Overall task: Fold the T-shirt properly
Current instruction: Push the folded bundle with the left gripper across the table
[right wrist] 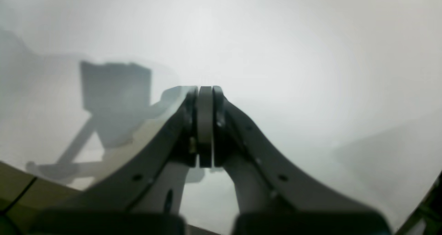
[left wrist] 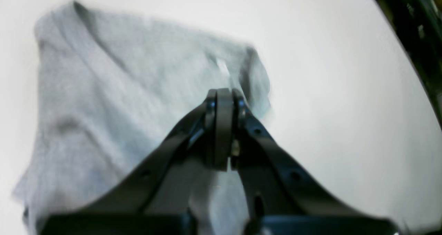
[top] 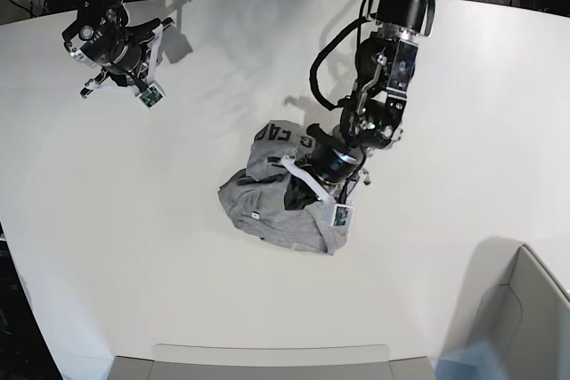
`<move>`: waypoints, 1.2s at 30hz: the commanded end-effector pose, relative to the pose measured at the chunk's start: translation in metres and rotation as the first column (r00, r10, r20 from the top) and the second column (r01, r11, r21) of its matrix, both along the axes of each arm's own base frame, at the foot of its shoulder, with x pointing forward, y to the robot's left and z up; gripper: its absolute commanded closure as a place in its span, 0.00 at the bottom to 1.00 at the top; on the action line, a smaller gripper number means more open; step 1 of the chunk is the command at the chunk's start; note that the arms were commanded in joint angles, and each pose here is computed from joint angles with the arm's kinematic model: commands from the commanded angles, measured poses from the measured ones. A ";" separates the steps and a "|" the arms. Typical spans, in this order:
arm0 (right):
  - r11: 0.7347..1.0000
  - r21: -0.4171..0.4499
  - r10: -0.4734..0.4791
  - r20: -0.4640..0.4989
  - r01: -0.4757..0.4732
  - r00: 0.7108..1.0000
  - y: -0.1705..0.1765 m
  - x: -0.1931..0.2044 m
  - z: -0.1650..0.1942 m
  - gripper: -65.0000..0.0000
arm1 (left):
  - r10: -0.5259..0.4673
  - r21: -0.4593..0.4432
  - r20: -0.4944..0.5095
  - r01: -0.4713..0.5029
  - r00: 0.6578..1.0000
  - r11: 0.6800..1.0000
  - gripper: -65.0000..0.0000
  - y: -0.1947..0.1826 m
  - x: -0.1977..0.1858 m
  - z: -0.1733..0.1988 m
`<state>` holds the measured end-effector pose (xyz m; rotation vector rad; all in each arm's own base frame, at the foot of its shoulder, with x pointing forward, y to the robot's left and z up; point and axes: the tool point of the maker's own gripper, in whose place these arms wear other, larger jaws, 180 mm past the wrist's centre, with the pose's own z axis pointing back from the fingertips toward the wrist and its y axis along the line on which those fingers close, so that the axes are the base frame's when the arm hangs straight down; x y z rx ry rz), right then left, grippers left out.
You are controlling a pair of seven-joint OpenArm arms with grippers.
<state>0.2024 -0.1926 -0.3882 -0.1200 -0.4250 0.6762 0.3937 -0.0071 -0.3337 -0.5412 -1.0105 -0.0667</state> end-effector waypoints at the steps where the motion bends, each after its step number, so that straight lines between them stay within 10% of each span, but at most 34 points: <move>1: 1.000 0.012 0.017 0.027 -0.017 0.999 0.001 0.001 0.005 1.00 | 0.020 -0.024 0.044 -0.019 0.999 1.000 1.00 -0.002 0.008 0.007; 18: 0.999 0.049 -0.006 0.018 0.005 1.000 -0.002 -0.022 -0.004 1.00 | 0.285 0.148 -0.240 -0.255 0.928 0.956 1.00 0.101 -0.019 -0.168; 28: 0.999 0.053 -0.007 0.021 0.006 1.000 -0.001 -0.021 -0.004 1.00 | 0.482 0.321 -0.258 -0.396 0.837 0.860 1.00 0.287 -0.065 -0.179; 36: 0.997 0.074 -0.017 0.044 0.014 0.999 0.006 -0.012 -0.001 1.00 | 0.407 0.306 -0.256 -0.326 0.877 0.895 1.00 0.311 -0.068 -0.155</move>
